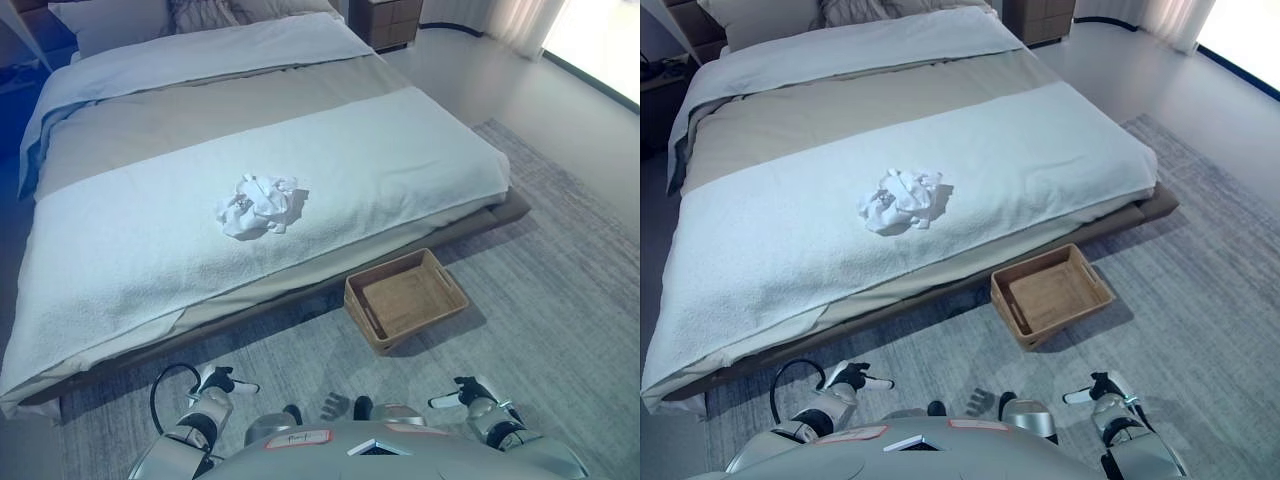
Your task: Put the clothes on the bed into the basket.
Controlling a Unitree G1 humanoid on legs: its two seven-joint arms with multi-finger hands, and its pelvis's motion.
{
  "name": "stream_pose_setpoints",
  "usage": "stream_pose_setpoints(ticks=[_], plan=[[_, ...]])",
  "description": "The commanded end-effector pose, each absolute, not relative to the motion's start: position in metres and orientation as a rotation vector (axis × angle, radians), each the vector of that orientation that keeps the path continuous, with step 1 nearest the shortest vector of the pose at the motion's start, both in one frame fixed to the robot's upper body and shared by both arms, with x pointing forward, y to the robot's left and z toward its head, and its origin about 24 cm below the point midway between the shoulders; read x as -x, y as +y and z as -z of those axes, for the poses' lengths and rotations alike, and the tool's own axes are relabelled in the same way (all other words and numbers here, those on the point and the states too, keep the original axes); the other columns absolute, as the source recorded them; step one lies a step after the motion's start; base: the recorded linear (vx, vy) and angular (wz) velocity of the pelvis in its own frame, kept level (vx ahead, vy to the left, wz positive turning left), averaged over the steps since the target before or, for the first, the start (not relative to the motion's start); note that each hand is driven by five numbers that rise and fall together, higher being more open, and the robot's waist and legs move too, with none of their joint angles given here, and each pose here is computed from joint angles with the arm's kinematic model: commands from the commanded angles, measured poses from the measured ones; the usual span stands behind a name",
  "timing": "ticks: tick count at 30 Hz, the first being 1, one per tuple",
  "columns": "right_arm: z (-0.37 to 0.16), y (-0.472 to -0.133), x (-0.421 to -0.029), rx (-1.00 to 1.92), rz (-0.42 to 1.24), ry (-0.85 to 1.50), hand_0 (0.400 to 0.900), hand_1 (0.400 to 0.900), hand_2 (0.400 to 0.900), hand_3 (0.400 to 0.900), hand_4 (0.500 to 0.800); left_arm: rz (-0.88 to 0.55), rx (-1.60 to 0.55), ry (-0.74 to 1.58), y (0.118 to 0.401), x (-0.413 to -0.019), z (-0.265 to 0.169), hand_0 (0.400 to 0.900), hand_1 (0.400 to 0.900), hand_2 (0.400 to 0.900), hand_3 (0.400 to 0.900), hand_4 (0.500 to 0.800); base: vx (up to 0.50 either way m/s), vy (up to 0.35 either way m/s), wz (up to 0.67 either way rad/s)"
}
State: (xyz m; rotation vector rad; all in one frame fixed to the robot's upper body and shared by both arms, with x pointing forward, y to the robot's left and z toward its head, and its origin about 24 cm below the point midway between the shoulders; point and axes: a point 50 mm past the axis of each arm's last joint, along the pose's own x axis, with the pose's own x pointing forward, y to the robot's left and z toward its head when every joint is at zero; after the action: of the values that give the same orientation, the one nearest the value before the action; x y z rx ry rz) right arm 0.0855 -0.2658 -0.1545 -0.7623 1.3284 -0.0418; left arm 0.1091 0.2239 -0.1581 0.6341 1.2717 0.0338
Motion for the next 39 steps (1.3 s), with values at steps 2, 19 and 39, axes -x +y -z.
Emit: stream_pose_setpoints(ticks=[2, 19, 39], plan=[[0.145, -0.276, -0.112, 0.864, 0.042, 1.267, 0.9, 0.9, 0.9, 0.9, 0.8, -0.091, -0.704, 1.215, 0.245, -0.136, 0.146, 0.9, 0.9, 0.9, 0.9, 0.8, 0.0, 0.0, 0.0], [0.142, -0.279, -0.116, 0.865, 0.053, 1.255, 0.9, 0.9, 0.9, 0.9, 0.8, -0.129, -0.701, 1.207, 0.251, -0.137, 0.143, 0.9, 0.9, 0.9, 0.9, 0.8, 0.01, 0.024, 0.0], [0.135, -0.299, -0.115, 0.772, 0.197, 1.259, 0.9, 0.9, 0.9, 0.9, 0.8, -0.135, -0.719, 1.068, 0.256, -0.18, 0.123, 0.9, 0.9, 0.9, 0.9, 0.8, 0.102, 0.165, 0.19]])
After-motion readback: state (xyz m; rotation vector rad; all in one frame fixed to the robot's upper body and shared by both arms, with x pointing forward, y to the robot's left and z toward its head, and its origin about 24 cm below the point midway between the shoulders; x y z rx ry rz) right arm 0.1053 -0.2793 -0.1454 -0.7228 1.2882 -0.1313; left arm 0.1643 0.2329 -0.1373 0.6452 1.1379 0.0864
